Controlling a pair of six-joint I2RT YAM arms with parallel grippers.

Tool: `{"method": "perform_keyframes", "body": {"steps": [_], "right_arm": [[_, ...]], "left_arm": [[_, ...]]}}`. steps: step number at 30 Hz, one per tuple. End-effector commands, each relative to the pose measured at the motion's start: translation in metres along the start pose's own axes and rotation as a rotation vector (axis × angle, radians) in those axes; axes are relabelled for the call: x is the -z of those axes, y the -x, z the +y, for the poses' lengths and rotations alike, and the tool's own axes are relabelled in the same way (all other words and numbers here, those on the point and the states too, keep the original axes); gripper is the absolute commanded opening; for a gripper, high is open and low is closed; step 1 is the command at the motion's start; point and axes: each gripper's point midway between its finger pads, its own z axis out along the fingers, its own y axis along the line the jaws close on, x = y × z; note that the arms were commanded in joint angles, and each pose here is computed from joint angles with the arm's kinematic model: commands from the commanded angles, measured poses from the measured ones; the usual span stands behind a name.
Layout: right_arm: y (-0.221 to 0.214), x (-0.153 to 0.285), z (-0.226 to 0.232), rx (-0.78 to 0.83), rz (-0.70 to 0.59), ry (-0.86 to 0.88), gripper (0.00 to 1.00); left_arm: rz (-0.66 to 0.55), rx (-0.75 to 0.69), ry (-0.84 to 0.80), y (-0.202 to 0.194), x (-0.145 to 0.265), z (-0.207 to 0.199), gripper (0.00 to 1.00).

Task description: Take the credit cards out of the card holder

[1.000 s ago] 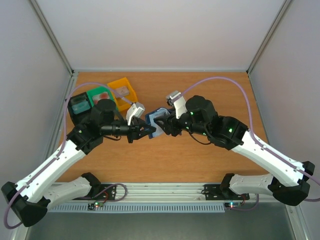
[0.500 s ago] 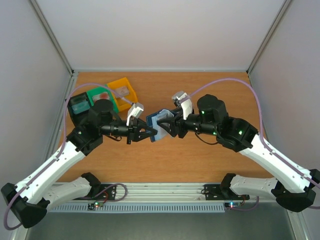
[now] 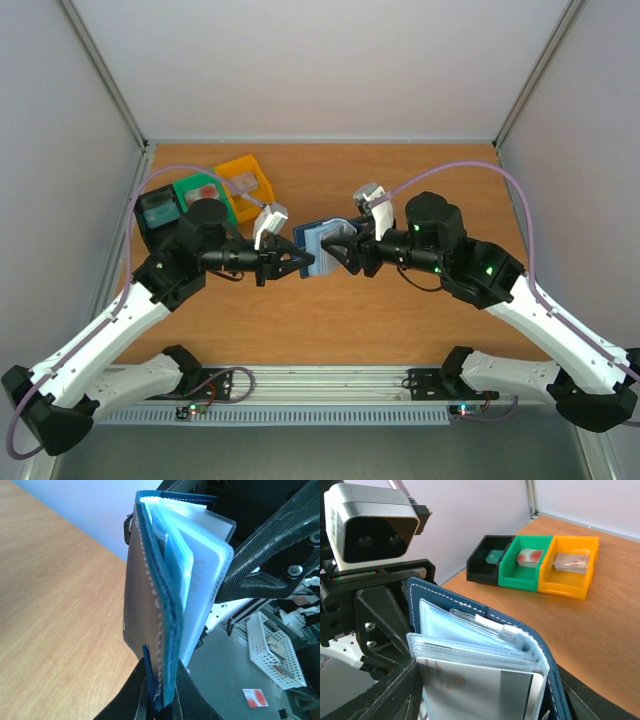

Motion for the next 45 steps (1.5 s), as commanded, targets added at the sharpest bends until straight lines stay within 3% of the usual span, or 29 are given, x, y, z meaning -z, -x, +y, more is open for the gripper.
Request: {"method": "perform_keyframes", "body": {"steps": [1,6,10,16,28,35,37,42,45], "right_arm": [[-0.009,-0.001,-0.034,-0.019,0.019,-0.178,0.62],[-0.015,-0.014,-0.025,-0.017,0.073,-0.116,0.67],[-0.017,-0.006,-0.033,-0.01,0.066,-0.168,0.83],[-0.02,-0.004,-0.012,0.007,0.087,-0.056,0.9],[-0.015,0.007,0.005,0.047,0.072,0.014,0.95],[0.005,-0.008,-0.02,0.005,0.025,-0.19,0.93],[0.008,-0.011,-0.024,-0.002,0.02,-0.21,0.98],[0.004,-0.022,-0.027,0.002,0.067,-0.235,0.99],[0.001,-0.016,-0.038,0.0,0.069,-0.294,0.93]], "left_arm": [[-0.07,-0.137,0.03,0.023,0.009,-0.01,0.0],[-0.086,-0.146,0.009,0.026,0.01,-0.014,0.0],[-0.092,-0.145,0.033,0.027,0.011,-0.011,0.0],[-0.083,-0.144,0.05,0.024,0.009,-0.005,0.0],[-0.076,-0.153,0.086,0.022,0.01,0.001,0.0],[-0.076,-0.142,0.118,0.022,0.009,0.009,0.0],[-0.076,-0.144,0.119,0.022,0.009,0.009,0.0],[-0.077,-0.148,0.121,0.023,0.008,0.009,0.0],[-0.075,-0.147,0.122,0.022,0.009,0.009,0.0]]}}
